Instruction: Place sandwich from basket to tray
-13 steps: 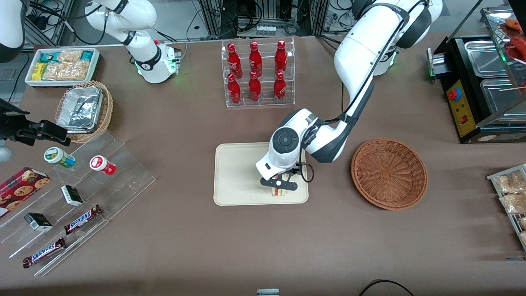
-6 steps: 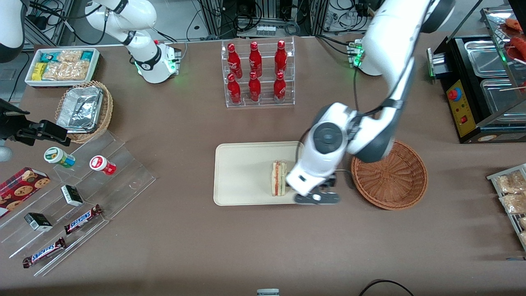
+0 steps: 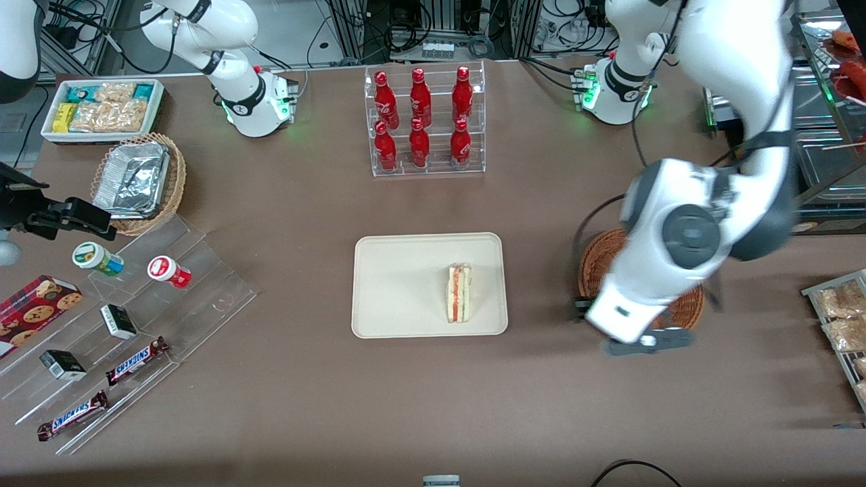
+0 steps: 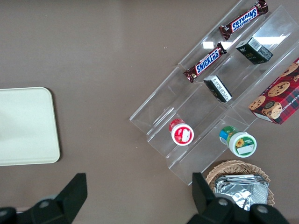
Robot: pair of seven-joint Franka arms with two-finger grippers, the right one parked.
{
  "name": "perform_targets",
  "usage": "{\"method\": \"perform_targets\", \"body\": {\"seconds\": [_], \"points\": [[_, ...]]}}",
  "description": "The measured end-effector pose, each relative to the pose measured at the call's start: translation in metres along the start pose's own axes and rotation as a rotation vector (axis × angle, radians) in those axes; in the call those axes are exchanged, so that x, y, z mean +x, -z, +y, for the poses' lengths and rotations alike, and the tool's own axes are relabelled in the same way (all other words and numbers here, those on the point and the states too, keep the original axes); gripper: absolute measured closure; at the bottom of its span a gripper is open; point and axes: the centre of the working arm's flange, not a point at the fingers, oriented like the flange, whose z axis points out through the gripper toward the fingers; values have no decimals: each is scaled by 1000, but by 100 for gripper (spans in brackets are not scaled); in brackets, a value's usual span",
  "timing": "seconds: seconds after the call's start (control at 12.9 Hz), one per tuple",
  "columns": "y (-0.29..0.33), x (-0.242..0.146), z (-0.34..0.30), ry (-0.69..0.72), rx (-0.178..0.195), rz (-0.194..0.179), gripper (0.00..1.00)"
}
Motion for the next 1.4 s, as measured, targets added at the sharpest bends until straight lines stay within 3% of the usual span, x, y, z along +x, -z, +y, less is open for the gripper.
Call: {"method": "perform_targets", "body": {"seconds": [0.23,0.78,1.16,1.4], "points": [[32,-2,-65,-19,-1,-74,0],[127,-49,-144,21,29,-152,0],[206,-110,-175,33,41,-149,0],[206,-125,-181,-6,33,-169,0]]}}
